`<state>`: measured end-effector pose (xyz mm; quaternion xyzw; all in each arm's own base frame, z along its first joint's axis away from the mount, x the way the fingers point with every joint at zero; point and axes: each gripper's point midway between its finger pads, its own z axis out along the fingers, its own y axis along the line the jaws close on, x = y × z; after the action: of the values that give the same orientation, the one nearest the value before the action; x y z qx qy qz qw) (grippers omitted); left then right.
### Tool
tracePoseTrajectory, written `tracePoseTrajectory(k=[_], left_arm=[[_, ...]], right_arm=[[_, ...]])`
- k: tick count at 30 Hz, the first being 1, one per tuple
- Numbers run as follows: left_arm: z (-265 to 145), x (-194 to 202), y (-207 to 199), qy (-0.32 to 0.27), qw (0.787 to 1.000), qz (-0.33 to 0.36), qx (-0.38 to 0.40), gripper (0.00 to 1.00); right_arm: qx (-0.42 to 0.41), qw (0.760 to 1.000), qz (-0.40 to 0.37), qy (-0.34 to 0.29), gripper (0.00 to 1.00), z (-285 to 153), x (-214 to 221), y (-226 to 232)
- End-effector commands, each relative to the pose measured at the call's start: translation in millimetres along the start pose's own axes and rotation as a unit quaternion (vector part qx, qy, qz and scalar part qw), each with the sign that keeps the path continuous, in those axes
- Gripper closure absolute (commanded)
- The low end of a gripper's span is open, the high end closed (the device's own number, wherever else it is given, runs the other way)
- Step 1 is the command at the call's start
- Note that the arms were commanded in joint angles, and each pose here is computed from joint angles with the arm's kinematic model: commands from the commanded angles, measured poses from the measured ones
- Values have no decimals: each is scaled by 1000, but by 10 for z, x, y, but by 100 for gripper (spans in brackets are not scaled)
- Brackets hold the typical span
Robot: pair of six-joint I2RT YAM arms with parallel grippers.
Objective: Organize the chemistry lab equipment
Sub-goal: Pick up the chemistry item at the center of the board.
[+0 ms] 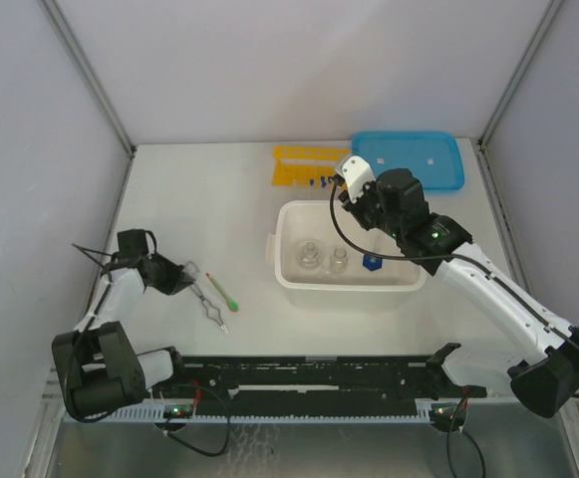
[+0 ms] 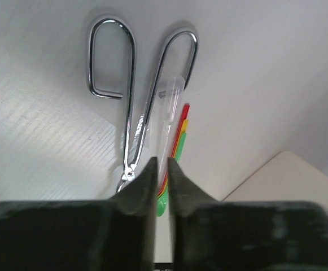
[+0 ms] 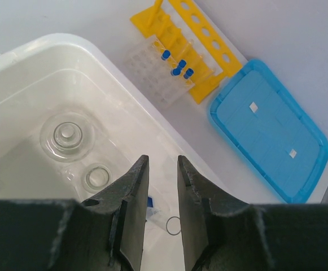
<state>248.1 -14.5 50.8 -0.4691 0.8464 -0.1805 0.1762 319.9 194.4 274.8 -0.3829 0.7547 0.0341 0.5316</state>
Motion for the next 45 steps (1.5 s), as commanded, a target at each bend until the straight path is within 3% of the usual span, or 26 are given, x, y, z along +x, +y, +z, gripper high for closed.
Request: tracePoseTrajectory(k=[1, 2, 7, 17, 34, 39, 43, 45], left_arm=[[-217, -235, -306, -39, 998, 17, 38, 77], [-201, -263, -273, -43, 998, 26, 27, 71], [-79, -339, -276, -39, 998, 52, 7, 64], [217, -171, -611, 2, 990, 140, -23, 66], [484, -111, -302, 16, 983, 161, -91, 69], [572, -96, -257, 23, 982, 161, -100, 73], [596, -77, -259, 28, 982, 161, -99, 93], [569, -63, -278, 29, 982, 161, -93, 95]], right_arm=[[1, 1000, 12, -23, 73, 25, -109, -40], [-2, 1000, 14, -22, 73, 30, -101, -31], [-12, 1000, 15, -12, 73, 65, -46, 1], [-8, 1000, 22, 0, 73, 103, 34, -49], [-10, 999, 34, 10, 73, 171, 104, -82], [-11, 999, 37, 14, 74, 186, 138, -100], [-12, 999, 41, 16, 73, 198, 151, -106], [-12, 999, 42, 13, 74, 199, 140, -107]])
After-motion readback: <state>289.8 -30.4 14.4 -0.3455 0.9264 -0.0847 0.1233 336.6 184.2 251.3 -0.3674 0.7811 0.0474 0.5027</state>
